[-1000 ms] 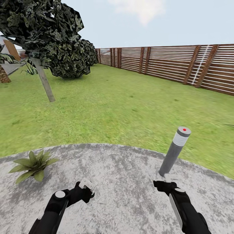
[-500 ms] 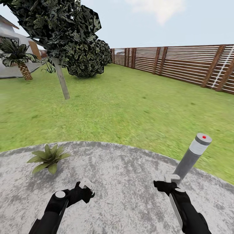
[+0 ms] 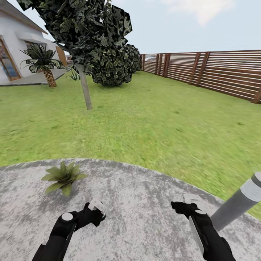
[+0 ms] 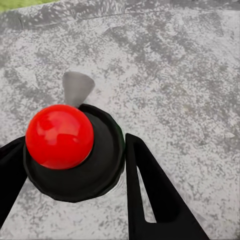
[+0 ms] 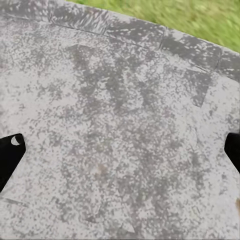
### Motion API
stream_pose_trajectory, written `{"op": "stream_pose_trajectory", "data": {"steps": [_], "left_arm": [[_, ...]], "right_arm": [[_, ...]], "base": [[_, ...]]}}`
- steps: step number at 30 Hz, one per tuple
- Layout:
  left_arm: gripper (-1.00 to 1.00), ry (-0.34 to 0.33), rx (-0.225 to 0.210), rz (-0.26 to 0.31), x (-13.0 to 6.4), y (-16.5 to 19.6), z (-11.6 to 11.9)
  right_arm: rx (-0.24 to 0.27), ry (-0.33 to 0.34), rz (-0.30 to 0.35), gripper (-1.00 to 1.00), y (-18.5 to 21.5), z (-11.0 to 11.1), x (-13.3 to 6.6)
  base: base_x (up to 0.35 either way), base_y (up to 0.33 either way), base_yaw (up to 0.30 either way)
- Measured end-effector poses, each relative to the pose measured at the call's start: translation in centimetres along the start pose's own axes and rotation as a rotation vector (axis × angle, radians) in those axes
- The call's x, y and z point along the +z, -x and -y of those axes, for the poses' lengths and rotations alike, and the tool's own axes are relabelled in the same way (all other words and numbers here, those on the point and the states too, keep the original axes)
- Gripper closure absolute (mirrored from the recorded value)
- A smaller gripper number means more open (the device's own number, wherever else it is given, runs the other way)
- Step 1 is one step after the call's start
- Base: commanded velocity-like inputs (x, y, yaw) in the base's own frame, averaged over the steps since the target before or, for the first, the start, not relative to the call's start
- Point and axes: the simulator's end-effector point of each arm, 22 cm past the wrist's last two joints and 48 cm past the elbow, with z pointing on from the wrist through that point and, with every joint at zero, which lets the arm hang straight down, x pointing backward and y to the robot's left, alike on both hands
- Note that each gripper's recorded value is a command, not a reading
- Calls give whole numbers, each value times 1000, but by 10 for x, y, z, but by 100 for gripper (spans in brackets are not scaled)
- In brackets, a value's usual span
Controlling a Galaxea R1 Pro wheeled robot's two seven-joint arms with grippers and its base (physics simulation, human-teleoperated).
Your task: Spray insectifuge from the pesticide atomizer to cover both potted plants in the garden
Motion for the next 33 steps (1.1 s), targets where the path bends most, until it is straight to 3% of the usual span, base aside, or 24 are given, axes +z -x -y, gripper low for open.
{"op": "stream_pose_trajectory", "data": {"steps": [10, 33], "left_arm": [[100, 0, 0, 0, 0, 0, 0], [100, 0, 0, 0, 0, 0, 0]], "right_arm": [[0, 0, 0, -100, 0, 0, 0], [0, 0, 0, -100, 0, 0, 0]], "base": [[238, 0, 258], [9, 0, 258]]}}
